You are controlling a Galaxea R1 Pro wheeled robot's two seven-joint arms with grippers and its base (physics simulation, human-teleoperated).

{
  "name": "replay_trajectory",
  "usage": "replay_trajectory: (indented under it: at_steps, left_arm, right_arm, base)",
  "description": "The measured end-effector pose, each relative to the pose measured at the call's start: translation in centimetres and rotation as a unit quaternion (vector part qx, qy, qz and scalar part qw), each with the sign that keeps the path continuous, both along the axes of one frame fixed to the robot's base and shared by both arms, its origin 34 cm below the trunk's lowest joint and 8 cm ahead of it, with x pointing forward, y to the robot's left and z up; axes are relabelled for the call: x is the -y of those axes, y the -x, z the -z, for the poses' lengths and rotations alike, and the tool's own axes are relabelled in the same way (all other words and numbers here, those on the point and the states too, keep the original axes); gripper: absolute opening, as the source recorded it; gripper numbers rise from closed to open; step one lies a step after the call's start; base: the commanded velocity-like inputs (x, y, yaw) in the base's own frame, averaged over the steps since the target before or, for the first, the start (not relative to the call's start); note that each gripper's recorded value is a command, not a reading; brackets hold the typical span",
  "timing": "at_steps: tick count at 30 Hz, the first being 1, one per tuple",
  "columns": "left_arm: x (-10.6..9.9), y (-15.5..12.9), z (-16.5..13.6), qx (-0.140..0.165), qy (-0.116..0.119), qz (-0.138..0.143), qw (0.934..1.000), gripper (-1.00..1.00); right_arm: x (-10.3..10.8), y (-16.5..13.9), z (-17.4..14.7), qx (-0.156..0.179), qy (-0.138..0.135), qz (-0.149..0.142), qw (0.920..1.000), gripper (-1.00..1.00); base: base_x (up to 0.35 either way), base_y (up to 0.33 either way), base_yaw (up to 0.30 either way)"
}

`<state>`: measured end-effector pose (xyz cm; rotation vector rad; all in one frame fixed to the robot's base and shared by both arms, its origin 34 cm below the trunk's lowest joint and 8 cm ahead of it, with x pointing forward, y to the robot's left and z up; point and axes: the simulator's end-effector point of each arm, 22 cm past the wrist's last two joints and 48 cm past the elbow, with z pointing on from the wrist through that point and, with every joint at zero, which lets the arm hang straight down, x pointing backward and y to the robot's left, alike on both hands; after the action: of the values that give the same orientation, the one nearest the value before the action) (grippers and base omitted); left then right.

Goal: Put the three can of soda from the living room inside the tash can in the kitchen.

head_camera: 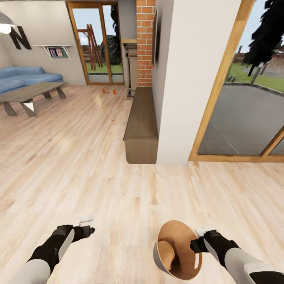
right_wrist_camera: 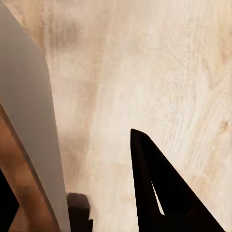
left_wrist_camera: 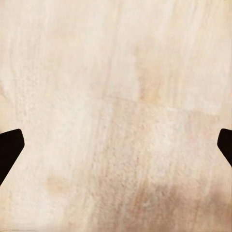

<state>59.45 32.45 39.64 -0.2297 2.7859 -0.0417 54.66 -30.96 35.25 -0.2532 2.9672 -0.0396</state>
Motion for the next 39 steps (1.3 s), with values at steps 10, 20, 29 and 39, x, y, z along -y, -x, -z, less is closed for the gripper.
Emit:
replay_trajectory:
  at_steps: [10, 20, 29, 39]
  left_arm:
    - [0.01, 0.0, 0.0, 0.0, 0.0, 0.0, 1.0, 1.0]
    - [0.04, 0.0, 0.01, 0.0, 0.0, 0.0, 1.0, 1.0]
    - [0.07, 0.0, 0.01, 0.0, 0.0, 0.0, 1.0, 1.0]
    - [0.05, 0.0, 0.01, 0.0, 0.0, 0.001, 1.0, 1.0]
  right_arm:
    - [0.0, 0.0, 0.0, 0.0, 0.0, 0.0, 1.0, -1.0]
    - [0.0, 0.0, 0.0, 0.0, 0.0, 0.0, 1.0, -1.0]
    - [0.03, 0.0, 0.0, 0.0, 0.0, 0.001, 1.0, -1.0]
    - [0.04, 0.09, 0.04, -0.001, 0.001, 0.0, 1.0, -1.0]
  base:
    - [0.0, 0.0, 0.246]
    - [0.0, 0.0, 0.246]
    - [0.0, 0.0, 0.246]
    - [0.0, 0.0, 0.246]
